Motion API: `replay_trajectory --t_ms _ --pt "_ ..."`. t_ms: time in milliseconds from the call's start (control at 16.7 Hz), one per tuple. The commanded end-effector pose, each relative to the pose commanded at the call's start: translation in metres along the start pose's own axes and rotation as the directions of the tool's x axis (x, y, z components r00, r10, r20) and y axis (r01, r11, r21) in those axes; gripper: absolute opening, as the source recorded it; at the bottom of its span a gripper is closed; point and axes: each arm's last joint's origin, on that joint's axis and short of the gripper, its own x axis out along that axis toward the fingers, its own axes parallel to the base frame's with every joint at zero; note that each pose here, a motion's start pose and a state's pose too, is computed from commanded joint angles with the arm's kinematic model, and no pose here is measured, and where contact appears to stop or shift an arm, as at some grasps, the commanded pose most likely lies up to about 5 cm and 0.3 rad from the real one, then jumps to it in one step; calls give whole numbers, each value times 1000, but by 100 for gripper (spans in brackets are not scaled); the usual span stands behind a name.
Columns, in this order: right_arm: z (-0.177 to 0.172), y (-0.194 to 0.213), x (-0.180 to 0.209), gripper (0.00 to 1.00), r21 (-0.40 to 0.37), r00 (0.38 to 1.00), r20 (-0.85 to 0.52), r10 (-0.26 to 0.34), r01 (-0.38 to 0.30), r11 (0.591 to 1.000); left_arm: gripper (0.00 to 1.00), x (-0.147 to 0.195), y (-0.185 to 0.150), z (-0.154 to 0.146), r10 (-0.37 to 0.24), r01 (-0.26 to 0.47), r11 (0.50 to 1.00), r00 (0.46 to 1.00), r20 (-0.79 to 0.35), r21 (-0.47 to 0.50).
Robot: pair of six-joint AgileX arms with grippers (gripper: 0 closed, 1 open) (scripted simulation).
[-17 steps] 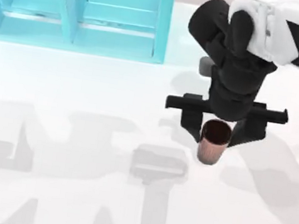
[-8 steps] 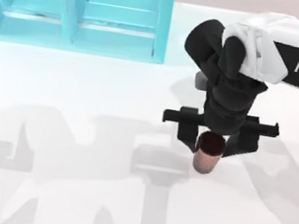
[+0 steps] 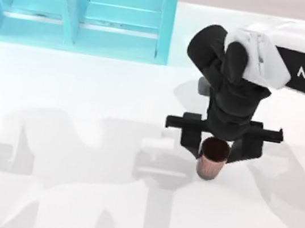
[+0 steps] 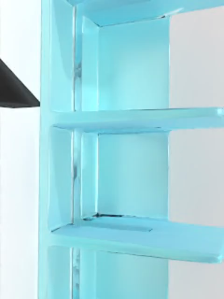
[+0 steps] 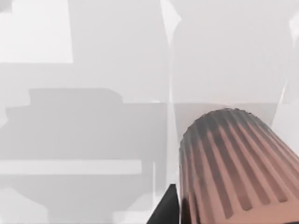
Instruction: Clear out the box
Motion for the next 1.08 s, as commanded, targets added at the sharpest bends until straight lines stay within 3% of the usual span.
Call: replay_trajectory --t_ms 600,1080 --pt "0 0 0 98 0 1000 0 0 0 1000 100 0 0 0 0 0 1000 1000 0 0" --pt "0 0 0 100 0 1000 0 0 0 1000 100 0 0 0 0 0 1000 1000 0 0"
